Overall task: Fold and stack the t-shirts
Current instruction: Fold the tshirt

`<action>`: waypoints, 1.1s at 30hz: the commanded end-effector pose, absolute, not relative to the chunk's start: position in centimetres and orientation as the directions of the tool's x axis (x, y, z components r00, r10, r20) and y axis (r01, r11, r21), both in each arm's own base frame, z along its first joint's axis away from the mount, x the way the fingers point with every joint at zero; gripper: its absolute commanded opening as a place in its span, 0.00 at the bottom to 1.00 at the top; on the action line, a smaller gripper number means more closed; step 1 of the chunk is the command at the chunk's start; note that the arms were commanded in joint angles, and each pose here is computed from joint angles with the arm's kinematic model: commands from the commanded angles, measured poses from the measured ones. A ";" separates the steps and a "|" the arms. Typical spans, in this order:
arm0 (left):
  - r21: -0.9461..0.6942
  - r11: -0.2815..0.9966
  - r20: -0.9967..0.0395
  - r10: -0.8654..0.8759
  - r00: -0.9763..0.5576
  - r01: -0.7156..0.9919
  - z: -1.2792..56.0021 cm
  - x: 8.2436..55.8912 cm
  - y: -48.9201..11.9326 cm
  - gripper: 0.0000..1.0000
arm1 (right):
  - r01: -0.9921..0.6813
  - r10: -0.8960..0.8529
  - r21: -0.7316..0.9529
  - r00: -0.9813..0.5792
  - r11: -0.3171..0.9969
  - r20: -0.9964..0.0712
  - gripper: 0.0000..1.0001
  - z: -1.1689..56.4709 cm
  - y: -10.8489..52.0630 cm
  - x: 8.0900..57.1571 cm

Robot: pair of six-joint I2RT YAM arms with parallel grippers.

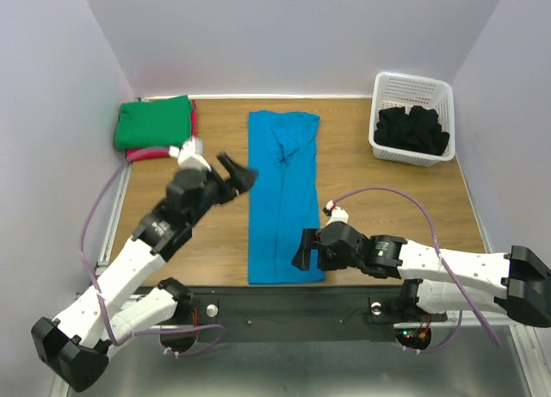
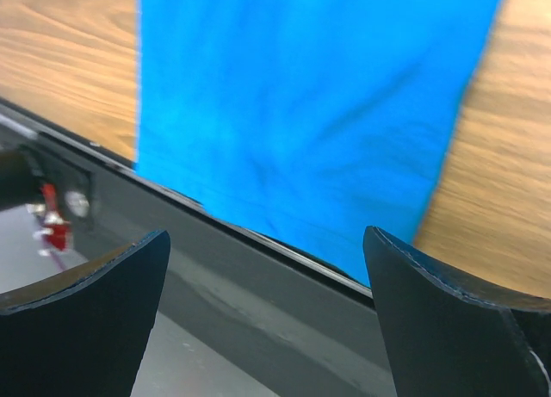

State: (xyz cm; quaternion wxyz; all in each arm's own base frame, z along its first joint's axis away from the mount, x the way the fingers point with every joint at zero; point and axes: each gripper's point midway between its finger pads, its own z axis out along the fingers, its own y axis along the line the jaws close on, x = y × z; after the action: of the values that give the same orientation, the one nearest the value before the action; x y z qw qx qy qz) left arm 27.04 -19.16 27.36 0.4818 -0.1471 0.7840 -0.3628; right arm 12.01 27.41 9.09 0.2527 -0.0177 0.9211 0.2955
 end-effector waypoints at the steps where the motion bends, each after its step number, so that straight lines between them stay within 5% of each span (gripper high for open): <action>1: -0.659 0.745 -0.464 -0.514 -0.721 -0.107 13.5 21.1 -18.4 0.99 | -0.152 0.081 0.475 -0.897 0.867 -0.434 1.00 6.9 25.6 10.9; 9: -0.615 0.769 -0.200 -0.370 -0.907 -0.178 5.7 12.2 -18.6 0.98 | -0.102 0.070 0.472 -0.940 0.876 -0.334 0.99 4.7 24.5 8.8; 13: -0.611 0.774 -0.159 -0.322 -0.933 -0.163 5.1 10.7 -18.9 0.94 | -0.077 0.092 0.479 -0.943 0.874 -0.320 0.90 4.5 24.3 8.6; 19: -0.547 0.822 -0.112 -0.263 -0.958 -0.162 2.8 9.1 -18.1 0.71 | -0.055 0.121 0.471 -0.934 0.880 -0.335 0.84 4.4 24.1 9.2; 27: -0.515 0.846 -0.100 -0.217 -0.971 -0.136 1.6 9.3 -18.7 0.66 | -0.035 0.132 0.426 -0.925 0.904 -0.355 0.70 3.6 23.8 9.9; 33: -0.506 0.855 -0.050 -0.159 -0.986 -0.112 0.8 7.6 -19.1 0.36 | -0.020 0.147 0.411 -0.917 0.911 -0.371 0.59 3.3 23.6 10.4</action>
State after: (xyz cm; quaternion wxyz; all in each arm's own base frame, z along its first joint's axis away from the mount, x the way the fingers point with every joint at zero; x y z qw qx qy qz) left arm 9.00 -19.71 1.95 0.0624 -0.0902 0.9549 -0.2759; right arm 9.28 23.37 2.76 0.1754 0.0176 0.9623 0.2069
